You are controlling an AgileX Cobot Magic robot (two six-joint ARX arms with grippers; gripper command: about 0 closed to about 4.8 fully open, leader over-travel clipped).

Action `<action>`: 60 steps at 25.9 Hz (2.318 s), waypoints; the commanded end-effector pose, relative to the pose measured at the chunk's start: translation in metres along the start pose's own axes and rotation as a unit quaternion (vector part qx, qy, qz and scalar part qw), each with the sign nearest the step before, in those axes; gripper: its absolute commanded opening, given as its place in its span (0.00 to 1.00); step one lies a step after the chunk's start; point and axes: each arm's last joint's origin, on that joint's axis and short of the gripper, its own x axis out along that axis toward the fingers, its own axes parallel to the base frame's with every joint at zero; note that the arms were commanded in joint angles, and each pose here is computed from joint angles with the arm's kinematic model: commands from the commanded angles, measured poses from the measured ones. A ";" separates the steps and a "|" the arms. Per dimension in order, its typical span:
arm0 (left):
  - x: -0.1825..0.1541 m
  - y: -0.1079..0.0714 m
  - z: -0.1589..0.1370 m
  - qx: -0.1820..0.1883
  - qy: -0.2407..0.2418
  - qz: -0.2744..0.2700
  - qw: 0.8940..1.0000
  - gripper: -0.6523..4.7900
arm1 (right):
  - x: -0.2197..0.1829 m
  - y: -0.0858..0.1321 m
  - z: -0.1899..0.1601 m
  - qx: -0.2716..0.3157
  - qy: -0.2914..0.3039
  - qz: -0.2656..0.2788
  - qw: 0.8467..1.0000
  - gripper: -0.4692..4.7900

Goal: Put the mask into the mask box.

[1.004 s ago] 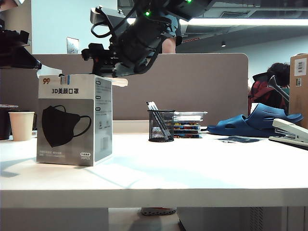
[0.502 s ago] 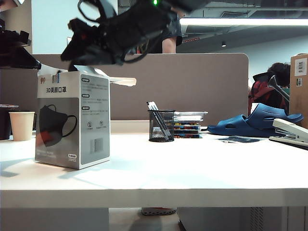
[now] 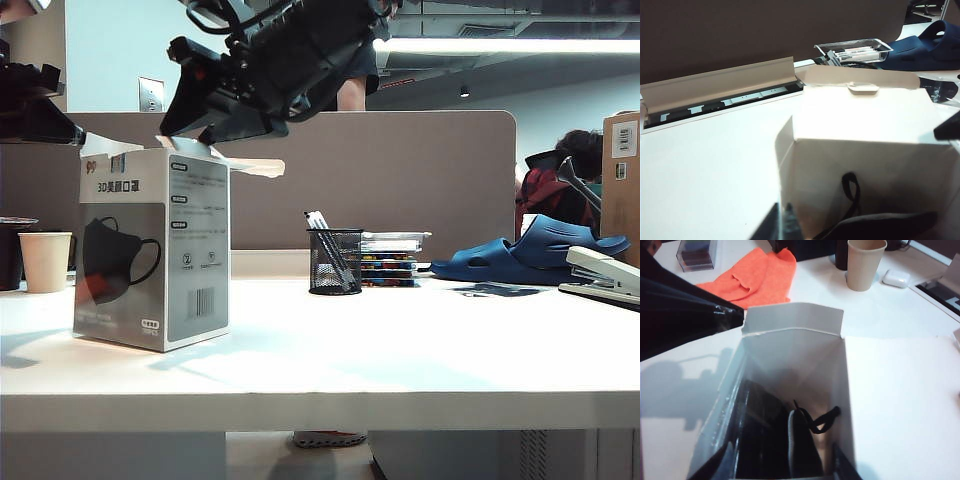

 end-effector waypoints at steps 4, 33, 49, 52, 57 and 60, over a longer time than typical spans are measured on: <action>0.000 0.000 0.003 0.005 -0.008 -0.001 1.000 0.71 | -0.031 -0.005 0.030 -0.023 -0.043 -0.082 0.995 0.42; -0.070 -0.025 0.069 -0.001 -0.171 -0.003 0.985 0.36 | -0.312 -0.060 0.067 0.039 -0.064 -0.439 0.895 0.07; -0.133 -0.047 0.060 0.043 -0.109 0.085 0.990 0.11 | -0.388 0.021 0.006 0.078 -0.134 -0.479 0.864 0.07; -0.151 -0.056 0.050 0.040 -0.104 0.083 0.990 0.11 | -0.377 0.039 -0.025 0.102 -0.158 -0.449 0.874 0.07; -0.171 -0.063 0.040 0.037 -0.092 0.102 0.990 0.11 | -0.365 0.059 -0.051 0.096 -0.157 -0.409 0.894 0.07; -0.181 -0.069 0.026 0.025 -0.114 0.119 0.986 0.11 | -0.364 0.074 -0.071 0.090 -0.169 -0.407 0.893 0.07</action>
